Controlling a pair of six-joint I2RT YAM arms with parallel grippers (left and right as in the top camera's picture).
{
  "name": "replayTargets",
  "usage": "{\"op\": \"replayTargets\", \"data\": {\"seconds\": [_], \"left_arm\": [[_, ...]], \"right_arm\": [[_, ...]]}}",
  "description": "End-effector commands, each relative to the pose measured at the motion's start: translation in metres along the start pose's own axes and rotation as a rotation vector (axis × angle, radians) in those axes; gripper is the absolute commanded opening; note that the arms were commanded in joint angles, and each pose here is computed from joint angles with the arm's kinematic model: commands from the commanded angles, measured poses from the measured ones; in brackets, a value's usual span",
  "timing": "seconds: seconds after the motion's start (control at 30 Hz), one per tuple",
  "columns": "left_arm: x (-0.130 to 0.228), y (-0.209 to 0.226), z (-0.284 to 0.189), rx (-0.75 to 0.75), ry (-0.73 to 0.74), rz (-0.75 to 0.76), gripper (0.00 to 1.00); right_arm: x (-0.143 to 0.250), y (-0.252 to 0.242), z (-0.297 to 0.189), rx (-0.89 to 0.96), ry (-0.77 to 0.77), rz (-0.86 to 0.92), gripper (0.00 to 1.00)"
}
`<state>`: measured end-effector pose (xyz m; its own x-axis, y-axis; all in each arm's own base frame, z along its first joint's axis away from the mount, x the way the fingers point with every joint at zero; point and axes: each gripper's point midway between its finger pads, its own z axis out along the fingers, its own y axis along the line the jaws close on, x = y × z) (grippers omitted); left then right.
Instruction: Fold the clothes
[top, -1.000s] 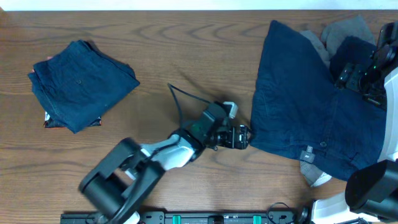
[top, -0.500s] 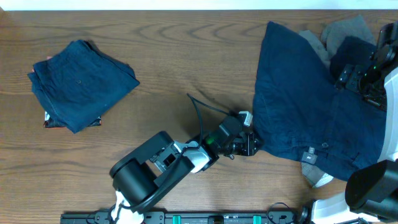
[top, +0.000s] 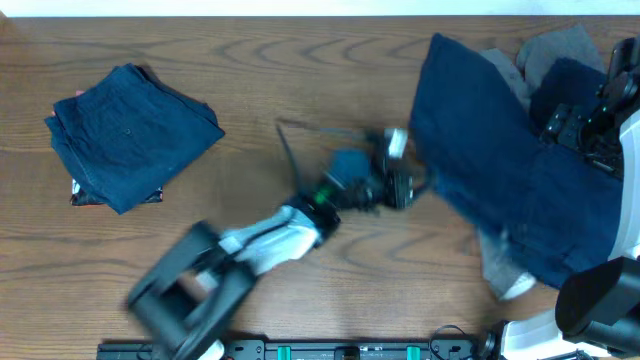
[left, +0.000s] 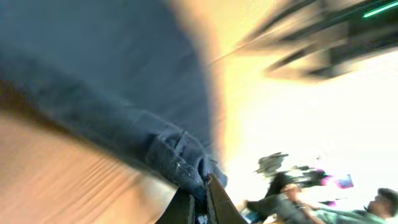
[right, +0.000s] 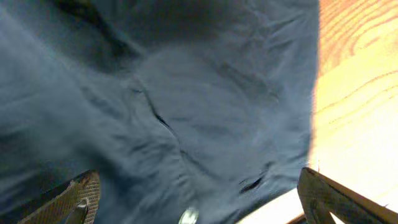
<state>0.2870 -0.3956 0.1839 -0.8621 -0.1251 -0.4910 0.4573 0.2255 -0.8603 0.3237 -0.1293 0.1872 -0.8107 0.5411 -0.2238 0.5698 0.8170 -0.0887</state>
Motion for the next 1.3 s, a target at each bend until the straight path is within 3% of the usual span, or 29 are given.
{"op": "replayTargets", "data": {"seconds": [0.0, 0.07, 0.13, 0.23, 0.43, 0.67, 0.8, 0.83, 0.87, 0.93, 0.97, 1.0, 1.1, 1.27], "left_arm": [[-0.074, -0.114, -0.053, 0.227, -0.131, 0.200, 0.06], [-0.109, -0.130, -0.088, 0.223, -0.242, 0.282, 0.06], [-0.142, -0.119, -0.122, 0.148, -0.342, 0.284, 0.06], [-0.172, -0.066, -0.162, -0.036, -0.410, 0.210, 0.06], [-0.193, 0.057, -0.217, -0.386, -0.447, 0.161, 0.06], [-0.242, 0.085, -0.277, -0.432, -0.628, 0.193, 0.06], [-0.249, 0.098, -0.303, -0.485, -0.666, 0.154, 0.06], [-0.245, 0.105, -0.306, -0.501, -0.660, 0.124, 0.16], [-0.237, 0.113, -0.305, -0.512, -0.631, 0.073, 0.42], [-0.210, 0.128, -0.294, -0.511, -0.529, -0.049, 0.83], [-0.193, 0.135, -0.287, -0.518, -0.472, -0.120, 0.93], [-0.174, 0.142, -0.280, -0.529, -0.411, -0.188, 0.98], [-0.104, 0.156, -0.260, -0.590, -0.189, -0.389, 0.98], [-0.006, 0.146, -0.230, -0.637, 0.128, -0.558, 0.98]], "right_arm": [[-0.002, -0.010, -0.008, 0.001, -0.022, 0.025, 0.99], [-0.002, -0.011, -0.007, 0.003, -0.019, 0.028, 0.99], [-0.001, -0.011, -0.007, 0.003, -0.015, 0.022, 0.99], [0.000, -0.010, -0.007, -0.002, -0.013, 0.015, 0.99], [0.003, -0.005, -0.007, -0.032, 0.001, -0.010, 0.99], [0.005, -0.002, -0.007, -0.051, 0.013, -0.040, 0.98], [0.006, -0.002, -0.007, -0.050, 0.017, -0.040, 0.99], [0.007, -0.002, -0.007, -0.049, 0.018, -0.041, 0.99], [0.007, -0.003, -0.007, -0.049, 0.019, -0.044, 0.99], [0.007, -0.002, -0.007, -0.050, 0.020, -0.045, 0.99], [0.007, -0.001, -0.007, -0.056, 0.020, -0.053, 0.99], [0.007, 0.002, -0.007, -0.075, 0.021, -0.076, 0.99], [0.007, 0.011, -0.006, -0.128, 0.018, -0.127, 0.99], [0.005, 0.015, 0.002, -0.141, 0.010, -0.124, 0.99]]}}
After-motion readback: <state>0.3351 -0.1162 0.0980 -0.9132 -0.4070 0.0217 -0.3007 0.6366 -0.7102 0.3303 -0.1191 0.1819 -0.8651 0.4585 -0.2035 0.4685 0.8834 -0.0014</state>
